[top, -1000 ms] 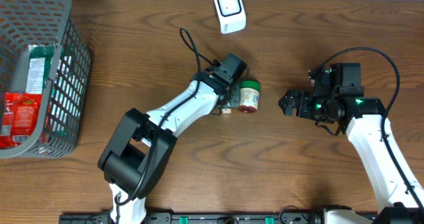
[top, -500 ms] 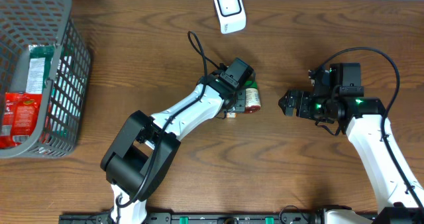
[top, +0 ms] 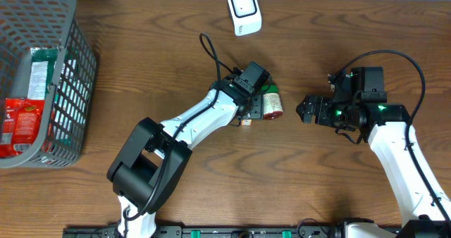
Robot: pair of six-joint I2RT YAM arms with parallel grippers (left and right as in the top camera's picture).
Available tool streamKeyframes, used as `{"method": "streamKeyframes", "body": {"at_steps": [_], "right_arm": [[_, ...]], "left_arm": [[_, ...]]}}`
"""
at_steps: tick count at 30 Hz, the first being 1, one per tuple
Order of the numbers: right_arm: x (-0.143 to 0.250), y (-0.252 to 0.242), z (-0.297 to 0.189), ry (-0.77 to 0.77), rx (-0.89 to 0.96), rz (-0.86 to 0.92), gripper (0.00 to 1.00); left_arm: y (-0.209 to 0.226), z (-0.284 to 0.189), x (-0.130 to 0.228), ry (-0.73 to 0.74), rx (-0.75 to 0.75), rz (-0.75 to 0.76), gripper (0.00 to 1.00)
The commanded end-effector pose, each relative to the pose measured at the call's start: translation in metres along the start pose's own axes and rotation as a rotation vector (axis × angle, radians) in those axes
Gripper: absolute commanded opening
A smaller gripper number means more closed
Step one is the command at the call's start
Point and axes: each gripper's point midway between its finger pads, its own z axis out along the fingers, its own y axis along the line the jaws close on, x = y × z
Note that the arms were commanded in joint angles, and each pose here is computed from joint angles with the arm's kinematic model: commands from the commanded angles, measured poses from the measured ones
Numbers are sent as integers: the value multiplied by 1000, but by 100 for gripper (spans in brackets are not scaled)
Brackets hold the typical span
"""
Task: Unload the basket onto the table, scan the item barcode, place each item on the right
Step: 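Lower the soap bar beside the jar and release it, then move the left gripper back over the basket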
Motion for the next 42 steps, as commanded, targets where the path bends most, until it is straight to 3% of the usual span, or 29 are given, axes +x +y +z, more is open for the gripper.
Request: {"method": "streamKeyframes", "body": {"at_steps": [1,20,31,35,39,42], "right_arm": [[-4,7,-2,-8,-15,-8,99],[-4,7,-2,-8,-15,-8,99],[-4,7,-2,-8,-15,-8,99],[-4,7,-2,-8,-15,-7,99],[-4,7,-2,-8,-15,-7,99],[-4,7,-2,-8,-15,-8,99]], "left_arm": [[-3,-8,-15,-33,7,7,69],[5,-107,-63,-241,74,-13,67],[46,-189,-87,-303,31,-43,67],[96,-270,-110,-374,-129,-89,67],[167,-367,-119,-513,-298,-248,68],[213,-406,-113,-567,-356,-376,72]]}}
